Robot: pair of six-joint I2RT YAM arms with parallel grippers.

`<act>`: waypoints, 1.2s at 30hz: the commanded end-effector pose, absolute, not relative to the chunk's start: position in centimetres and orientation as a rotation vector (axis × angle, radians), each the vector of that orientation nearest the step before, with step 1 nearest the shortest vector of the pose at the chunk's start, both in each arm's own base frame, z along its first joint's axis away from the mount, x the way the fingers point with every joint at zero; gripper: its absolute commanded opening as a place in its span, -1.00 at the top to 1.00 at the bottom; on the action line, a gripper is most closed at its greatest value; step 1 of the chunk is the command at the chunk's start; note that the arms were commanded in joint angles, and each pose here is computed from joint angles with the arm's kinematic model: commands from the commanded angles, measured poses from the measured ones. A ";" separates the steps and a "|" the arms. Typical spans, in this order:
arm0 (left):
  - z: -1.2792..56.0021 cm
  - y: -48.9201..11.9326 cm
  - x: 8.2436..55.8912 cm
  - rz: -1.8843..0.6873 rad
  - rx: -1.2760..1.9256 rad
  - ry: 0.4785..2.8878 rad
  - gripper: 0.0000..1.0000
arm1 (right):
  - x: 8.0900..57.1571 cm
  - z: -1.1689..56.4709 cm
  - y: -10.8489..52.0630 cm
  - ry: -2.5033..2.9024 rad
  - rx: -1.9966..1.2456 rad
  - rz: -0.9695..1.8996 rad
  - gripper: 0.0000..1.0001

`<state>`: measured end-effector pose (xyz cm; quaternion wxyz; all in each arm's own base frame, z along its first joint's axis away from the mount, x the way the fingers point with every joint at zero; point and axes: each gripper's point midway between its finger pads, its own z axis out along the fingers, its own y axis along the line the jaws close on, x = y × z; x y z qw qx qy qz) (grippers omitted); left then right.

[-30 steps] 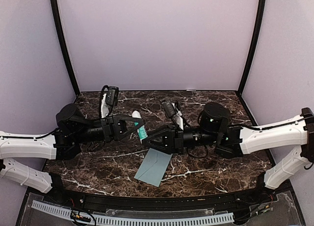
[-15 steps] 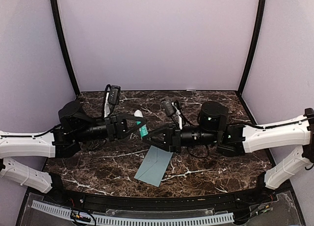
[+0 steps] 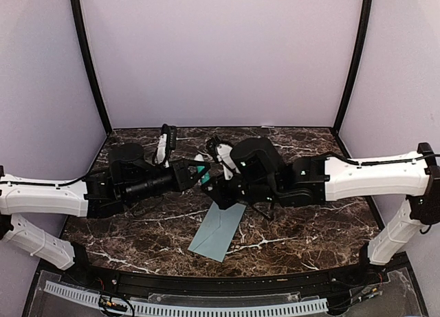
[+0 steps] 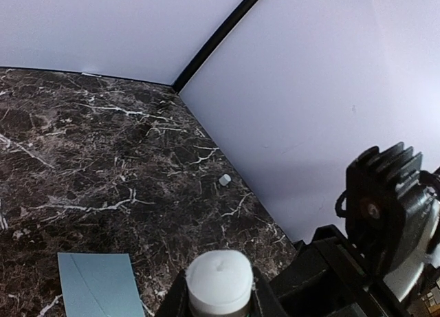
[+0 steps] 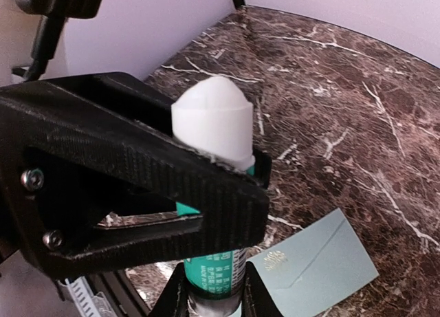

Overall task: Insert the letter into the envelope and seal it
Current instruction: Screw the solid glue.

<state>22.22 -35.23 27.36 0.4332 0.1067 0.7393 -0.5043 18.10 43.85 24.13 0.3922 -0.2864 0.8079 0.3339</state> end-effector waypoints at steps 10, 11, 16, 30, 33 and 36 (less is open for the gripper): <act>25.6 -37.2 21.2 -1.355 0.187 1.906 1.00 | 20.9 24.7 45.1 2.012 -0.541 0.574 0.75; 25.5 -37.2 21.1 -1.364 0.190 1.907 1.00 | 20.7 25.1 45.1 2.004 -0.540 0.604 0.71; 26.6 -36.7 20.8 -1.374 0.212 1.872 1.00 | 19.0 27.6 43.9 1.922 -0.562 0.774 0.22; 31.7 -33.8 19.3 -1.443 0.362 1.682 1.00 | 15.3 31.0 39.1 1.664 -0.693 1.320 -0.64; 33.3 -34.0 17.4 -1.516 0.482 1.588 1.00 | 13.0 32.3 39.2 1.552 -0.797 1.494 -0.66; 35.5 -33.8 15.1 -1.608 0.590 1.457 1.00 | 10.8 33.7 39.6 1.463 -0.897 1.619 -0.65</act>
